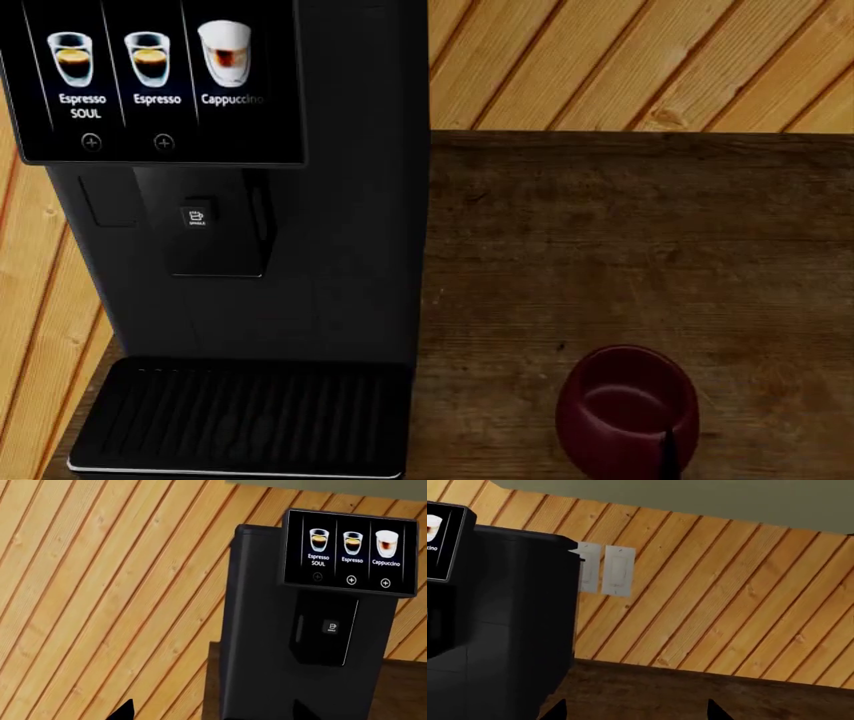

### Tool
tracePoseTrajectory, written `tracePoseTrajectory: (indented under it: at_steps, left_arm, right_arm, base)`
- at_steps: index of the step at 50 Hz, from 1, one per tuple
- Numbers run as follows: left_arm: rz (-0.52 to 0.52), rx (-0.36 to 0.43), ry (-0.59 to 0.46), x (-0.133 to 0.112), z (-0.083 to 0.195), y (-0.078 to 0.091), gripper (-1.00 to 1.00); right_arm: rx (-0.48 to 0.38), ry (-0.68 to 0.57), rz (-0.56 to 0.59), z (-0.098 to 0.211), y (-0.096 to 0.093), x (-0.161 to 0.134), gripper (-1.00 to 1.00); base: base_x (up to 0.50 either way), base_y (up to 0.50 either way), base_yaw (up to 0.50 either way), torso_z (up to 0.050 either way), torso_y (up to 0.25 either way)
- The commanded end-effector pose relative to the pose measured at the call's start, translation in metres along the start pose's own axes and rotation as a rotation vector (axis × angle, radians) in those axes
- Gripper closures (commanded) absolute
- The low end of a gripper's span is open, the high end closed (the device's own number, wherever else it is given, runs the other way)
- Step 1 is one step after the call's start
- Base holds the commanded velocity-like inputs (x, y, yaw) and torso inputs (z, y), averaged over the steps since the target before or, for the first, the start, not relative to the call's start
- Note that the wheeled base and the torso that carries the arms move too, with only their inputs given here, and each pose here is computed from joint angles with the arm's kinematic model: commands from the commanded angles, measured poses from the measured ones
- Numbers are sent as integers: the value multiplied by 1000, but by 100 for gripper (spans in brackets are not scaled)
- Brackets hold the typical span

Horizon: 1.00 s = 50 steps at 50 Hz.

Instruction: Pick the mug from under the coffee machine dispenser and place it on the counter.

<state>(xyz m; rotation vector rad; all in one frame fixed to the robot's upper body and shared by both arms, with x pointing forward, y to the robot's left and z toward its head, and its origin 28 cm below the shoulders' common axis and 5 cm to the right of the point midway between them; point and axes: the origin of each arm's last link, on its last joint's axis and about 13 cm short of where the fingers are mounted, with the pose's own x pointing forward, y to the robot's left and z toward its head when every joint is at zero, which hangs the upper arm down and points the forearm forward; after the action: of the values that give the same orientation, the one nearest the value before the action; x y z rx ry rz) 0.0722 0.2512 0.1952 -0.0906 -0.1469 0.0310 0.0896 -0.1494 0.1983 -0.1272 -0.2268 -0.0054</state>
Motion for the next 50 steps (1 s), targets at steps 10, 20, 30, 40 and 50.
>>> tracePoseTrajectory:
  at_steps: [10, 20, 30, 40, 50]
  left_arm:
    - [-41, 6, -47, -6, 2, 1, -100]
    - [-41, 6, -55, -8, 1, 1, -100]
    - [-56, 8, -66, -12, 0, 1, -100]
    - [-57, -3, -81, -15, 0, 0, -100]
    - [-71, -12, -106, -16, 1, 0, -100]
  right_arm:
    - [24, -72, 6, -1, 2, -10, -100]
    - [29, -85, 9, -4, 3, -17, -100]
    - [26, -111, 28, -7, 5, -29, -100]
    - [31, -136, 33, -8, 5, -33, -100]
    - [29, -166, 27, -7, 5, -32, -100]
  base:
    - [0, 0, 0, 0, 0]
    - [0, 0, 0, 0, 0]
    - [0, 0, 0, 0, 0]
    - [0, 0, 0, 0, 0]
    - [0, 0, 0, 0, 0]
